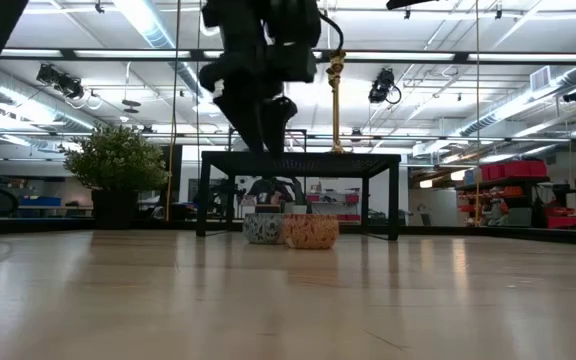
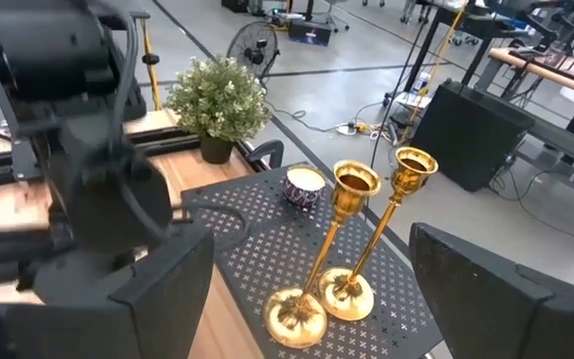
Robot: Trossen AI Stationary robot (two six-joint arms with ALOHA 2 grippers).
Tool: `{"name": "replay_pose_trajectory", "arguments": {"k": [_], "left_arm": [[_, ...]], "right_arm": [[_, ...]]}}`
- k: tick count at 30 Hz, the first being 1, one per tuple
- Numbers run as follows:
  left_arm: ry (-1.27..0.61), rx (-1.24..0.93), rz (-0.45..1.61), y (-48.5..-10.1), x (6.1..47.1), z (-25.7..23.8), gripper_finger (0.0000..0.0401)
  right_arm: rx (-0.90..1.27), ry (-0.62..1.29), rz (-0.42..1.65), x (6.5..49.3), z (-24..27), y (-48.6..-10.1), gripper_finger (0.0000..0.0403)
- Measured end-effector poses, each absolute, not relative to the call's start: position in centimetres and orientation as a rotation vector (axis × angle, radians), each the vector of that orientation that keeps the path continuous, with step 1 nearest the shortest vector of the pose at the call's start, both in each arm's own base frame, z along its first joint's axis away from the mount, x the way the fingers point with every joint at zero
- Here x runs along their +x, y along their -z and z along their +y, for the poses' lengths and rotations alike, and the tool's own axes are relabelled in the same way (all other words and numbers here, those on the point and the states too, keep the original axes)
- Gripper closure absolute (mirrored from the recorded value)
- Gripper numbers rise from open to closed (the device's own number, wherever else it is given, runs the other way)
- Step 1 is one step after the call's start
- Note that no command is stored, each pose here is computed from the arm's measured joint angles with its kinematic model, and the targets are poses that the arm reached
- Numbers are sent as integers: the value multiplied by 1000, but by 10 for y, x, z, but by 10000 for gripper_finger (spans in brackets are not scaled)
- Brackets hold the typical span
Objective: Pick & Place candle stick holders
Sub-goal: Put the patterned blue scented candle on the shelf aligned with the other scented candle
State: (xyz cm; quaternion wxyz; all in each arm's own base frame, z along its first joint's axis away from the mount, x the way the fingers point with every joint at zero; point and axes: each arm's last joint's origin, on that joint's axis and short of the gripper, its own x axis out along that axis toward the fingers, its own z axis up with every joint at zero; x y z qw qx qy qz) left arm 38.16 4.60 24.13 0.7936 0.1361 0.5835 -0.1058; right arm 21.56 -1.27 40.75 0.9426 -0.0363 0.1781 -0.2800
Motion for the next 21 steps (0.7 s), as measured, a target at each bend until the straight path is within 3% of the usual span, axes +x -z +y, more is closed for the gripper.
{"name": "replay_pose_trajectory", "arguments": {"k": [11,21], "left_arm": [[206,240,1304,-227,386,47,87],[144,155,1280,-259,367,45,87]], "right_arm": [[-74,571,361,214,-13,-408,66],[-76,571,361,214,-13,-408,66]]}}
